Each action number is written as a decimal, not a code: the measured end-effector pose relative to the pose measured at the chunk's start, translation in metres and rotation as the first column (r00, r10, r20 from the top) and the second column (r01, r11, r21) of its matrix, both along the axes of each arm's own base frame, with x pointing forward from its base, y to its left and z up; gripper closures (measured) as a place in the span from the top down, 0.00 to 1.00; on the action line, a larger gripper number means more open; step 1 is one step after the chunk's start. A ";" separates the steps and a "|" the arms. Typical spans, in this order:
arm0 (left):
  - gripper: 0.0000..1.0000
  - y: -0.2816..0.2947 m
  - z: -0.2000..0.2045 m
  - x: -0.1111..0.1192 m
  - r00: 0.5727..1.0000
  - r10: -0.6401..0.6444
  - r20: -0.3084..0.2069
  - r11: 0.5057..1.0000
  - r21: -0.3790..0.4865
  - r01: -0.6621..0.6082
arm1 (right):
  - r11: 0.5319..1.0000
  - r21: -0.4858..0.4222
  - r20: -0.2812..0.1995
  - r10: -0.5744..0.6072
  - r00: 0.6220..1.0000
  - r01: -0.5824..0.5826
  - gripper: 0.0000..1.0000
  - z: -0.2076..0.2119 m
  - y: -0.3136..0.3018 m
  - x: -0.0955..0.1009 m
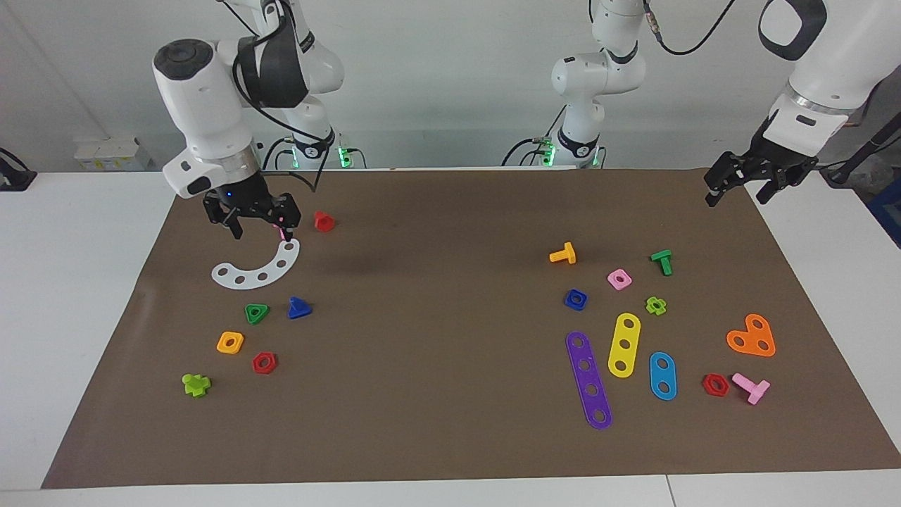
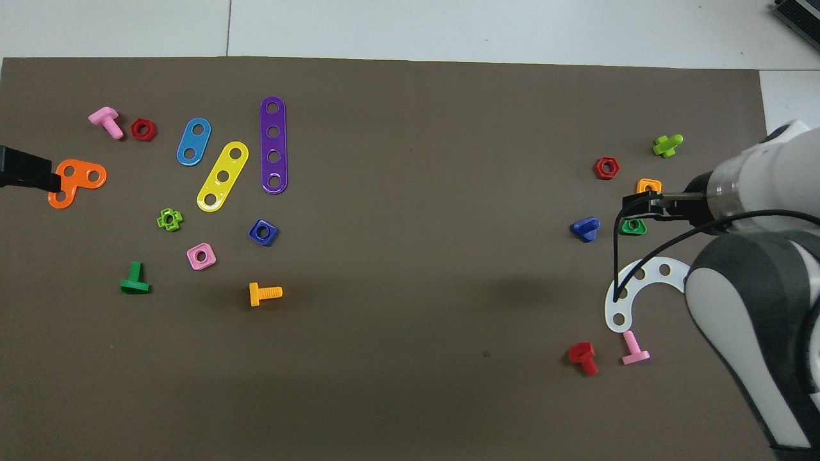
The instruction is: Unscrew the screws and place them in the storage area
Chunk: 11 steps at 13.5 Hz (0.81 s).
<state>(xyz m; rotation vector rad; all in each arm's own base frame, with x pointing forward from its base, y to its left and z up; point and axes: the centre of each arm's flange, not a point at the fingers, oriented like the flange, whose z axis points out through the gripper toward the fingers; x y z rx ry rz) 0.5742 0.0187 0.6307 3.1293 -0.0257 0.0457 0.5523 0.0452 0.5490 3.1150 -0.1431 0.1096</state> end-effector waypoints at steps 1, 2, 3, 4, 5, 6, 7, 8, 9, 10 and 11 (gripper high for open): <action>1.00 0.000 0.000 0.000 1.000 0.000 0.000 1.000 0.000 0.000 | 1.000 0.000 0.002 0.001 1.000 -0.001 1.00 0.019 0.001 0.000; 1.00 0.000 0.000 0.000 1.000 0.000 0.000 1.000 0.000 0.000 | 1.000 0.000 0.002 0.004 1.000 -0.004 1.00 0.034 0.003 -0.001; 1.00 0.000 0.000 0.000 1.000 0.000 0.000 1.000 0.000 0.000 | 1.000 -0.001 -0.001 0.005 1.000 -0.005 1.00 0.048 0.005 -0.003; 1.00 0.000 0.000 0.000 1.000 0.000 0.000 1.000 0.000 0.000 | 1.000 -0.001 0.003 0.006 1.000 -0.006 1.00 0.061 0.005 -0.004; 1.00 0.000 0.000 0.000 1.000 0.000 0.000 1.000 0.000 0.000 | 1.000 0.000 0.009 0.006 1.000 -0.006 1.00 0.072 0.005 -0.005; 1.00 0.000 0.000 0.000 1.000 0.000 0.000 1.000 0.000 0.000 | 1.000 0.001 0.017 0.006 1.000 -0.006 1.00 0.080 0.006 -0.005; 1.00 0.000 0.000 0.000 1.000 0.000 0.000 1.000 0.000 0.000 | 1.000 0.001 0.021 0.006 1.000 -0.006 1.00 0.088 0.006 -0.006; 1.00 0.000 0.000 0.000 1.000 0.000 0.000 1.000 0.000 0.000 | 1.000 0.002 0.024 0.006 1.000 -0.006 1.00 0.095 0.005 -0.006; 1.00 0.000 0.000 0.000 1.000 0.000 0.000 1.000 0.000 0.000 | 1.000 0.002 0.028 0.006 1.000 -0.006 1.00 0.100 0.005 -0.007; 1.00 0.000 0.000 0.000 1.000 0.000 0.000 1.000 0.000 0.000 | 1.000 0.002 0.028 0.005 1.000 -0.006 1.00 0.103 0.005 -0.008; 1.00 0.000 0.000 0.000 1.000 0.000 0.000 1.000 0.000 0.000 | 1.000 0.002 0.024 0.005 1.000 -0.005 1.00 0.105 0.005 -0.008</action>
